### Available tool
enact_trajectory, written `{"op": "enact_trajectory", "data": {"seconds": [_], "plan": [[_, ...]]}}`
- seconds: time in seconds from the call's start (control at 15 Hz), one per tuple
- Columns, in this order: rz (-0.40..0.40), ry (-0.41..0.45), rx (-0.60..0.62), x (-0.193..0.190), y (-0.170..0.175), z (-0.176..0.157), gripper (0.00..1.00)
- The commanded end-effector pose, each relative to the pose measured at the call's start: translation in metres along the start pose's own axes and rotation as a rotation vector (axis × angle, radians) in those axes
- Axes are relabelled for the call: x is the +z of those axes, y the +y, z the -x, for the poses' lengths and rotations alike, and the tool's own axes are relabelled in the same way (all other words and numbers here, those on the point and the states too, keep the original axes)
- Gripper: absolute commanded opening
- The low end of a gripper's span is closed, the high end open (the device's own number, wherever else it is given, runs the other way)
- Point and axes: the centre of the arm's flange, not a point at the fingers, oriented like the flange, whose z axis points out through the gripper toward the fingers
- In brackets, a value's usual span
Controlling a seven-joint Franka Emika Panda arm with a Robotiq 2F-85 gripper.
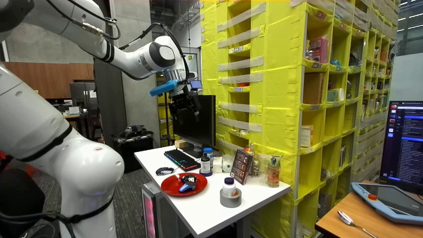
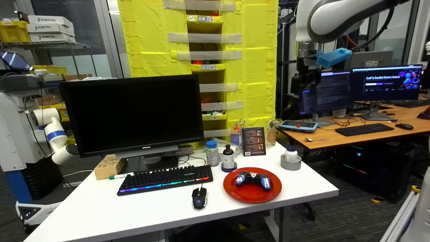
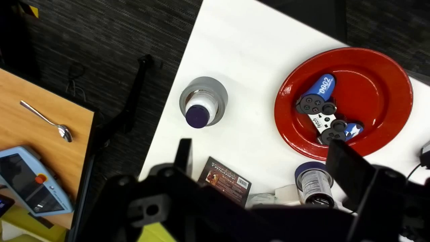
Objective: Put the white container on the red plate.
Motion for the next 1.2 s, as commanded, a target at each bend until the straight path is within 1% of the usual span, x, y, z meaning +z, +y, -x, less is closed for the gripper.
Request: {"op": "enact_trajectory", "data": {"seconds": [0.0,0.2,0.47,0.73,0.93,1.13], "plan": [[0.009,-0.01,-0.013,0.006,-0.006,0.0,1.0],[0.008,-0.028,-0.004,0.015,-0.007,-0.005,1.0],[-0.022,-0.052,0.042,0.021,-0.008,-0.027,1.0],[-0.022,-0.061,0.077,0.032,-0.006,-0.054,1.0],[-0.031,-0.072,0.127,0.041,0.013,-0.073,1.0],[-0.047,-0.086,0.198,0.046,0.046,-0.081,1.0]]}}
